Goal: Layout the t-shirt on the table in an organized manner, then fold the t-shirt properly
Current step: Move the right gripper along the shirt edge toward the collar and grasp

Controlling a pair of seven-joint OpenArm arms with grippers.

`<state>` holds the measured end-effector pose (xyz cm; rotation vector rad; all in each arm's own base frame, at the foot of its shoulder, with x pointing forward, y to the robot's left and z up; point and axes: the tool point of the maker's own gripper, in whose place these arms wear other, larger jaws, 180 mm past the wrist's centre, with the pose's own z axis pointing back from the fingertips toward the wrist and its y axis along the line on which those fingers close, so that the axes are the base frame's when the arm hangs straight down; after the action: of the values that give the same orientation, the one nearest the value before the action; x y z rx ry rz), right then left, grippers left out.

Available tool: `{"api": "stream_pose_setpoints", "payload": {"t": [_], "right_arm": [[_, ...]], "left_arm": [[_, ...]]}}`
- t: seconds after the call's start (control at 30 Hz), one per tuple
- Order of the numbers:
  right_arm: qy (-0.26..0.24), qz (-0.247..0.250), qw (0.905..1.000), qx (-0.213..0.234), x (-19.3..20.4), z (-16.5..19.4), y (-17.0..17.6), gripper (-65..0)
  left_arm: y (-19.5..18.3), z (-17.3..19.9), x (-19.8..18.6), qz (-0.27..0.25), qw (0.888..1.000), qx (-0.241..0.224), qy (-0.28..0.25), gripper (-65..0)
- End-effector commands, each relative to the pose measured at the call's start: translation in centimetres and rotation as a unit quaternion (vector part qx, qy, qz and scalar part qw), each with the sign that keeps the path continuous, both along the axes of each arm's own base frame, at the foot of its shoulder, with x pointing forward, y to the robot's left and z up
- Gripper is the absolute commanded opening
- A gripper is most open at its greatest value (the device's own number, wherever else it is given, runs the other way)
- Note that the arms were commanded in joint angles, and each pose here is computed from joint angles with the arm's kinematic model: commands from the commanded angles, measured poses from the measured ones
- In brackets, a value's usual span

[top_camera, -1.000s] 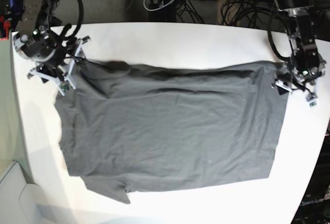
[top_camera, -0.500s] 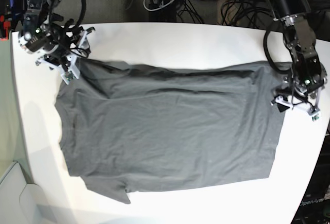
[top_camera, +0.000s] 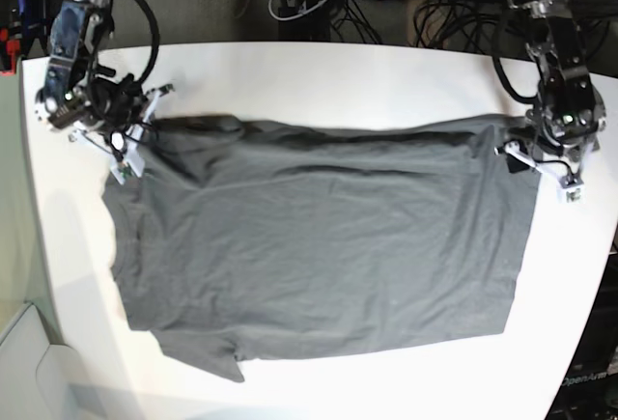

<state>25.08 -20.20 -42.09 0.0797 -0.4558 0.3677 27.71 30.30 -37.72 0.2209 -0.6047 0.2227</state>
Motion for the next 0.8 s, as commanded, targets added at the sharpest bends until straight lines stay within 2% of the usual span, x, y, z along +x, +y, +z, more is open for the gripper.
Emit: {"api": "stream_pose_setpoints", "payload": {"t": [0.0,0.1,0.2,0.37,0.47,0.53,0.6,0.67,0.77], "right_arm": [[-0.02,-0.001,0.9998,-0.003,1.0,1.0,-0.4,-65.0],[-0.075,0.007,0.9969,-0.025,3.9,4.5,-1.0,-64.9],[-0.147,0.032,0.9875,-0.048,7.2,9.5,-0.2,-65.0],[-0.176,0.068,0.979,-0.076,11.7,14.1,2.0,-65.0],[-0.155,0.122,0.9774,-0.076,13.3,13.3,5.0,-65.0],[-0.117,0.16,0.9771,-0.078,13.8,11.2,6.8,-64.9],[-0.078,0.179,0.9775,-0.08,13.8,9.1,7.5,-62.2],[-0.049,0.189,0.977,-0.085,13.4,7.4,7.3,-56.9],[-0.042,0.2,0.975,-0.088,13.1,7.0,7.7,-44.8]], "left_arm": [[0.5,0.8,0.2,-0.01,1.0,0.016,-0.007,-19.3],[0.3,0.4,-0.1,-0.018,1.0,0.016,-0.001,-27.4],[0.7,0.5,-0.9,-0.013,1.0,0.017,0.001,-38.4],[1.0,1.6,-1.5,0.012,1.0,0.013,-0.023,-55.1],[0.8,1.7,-2.1,0.014,1.0,0.014,-0.024,-64.0],[0.7,1.8,-2.2,0.011,1.0,0.015,-0.024,-64.8],[0.6,1.5,-2.6,0.011,1.0,0.013,-0.019,-64.0],[0.6,1.2,-3.0,0.01,1.0,0.012,-0.013,-64.0],[0.5,0.6,-3.9,0.01,1.0,0.012,-0.004,-64.0]]}}
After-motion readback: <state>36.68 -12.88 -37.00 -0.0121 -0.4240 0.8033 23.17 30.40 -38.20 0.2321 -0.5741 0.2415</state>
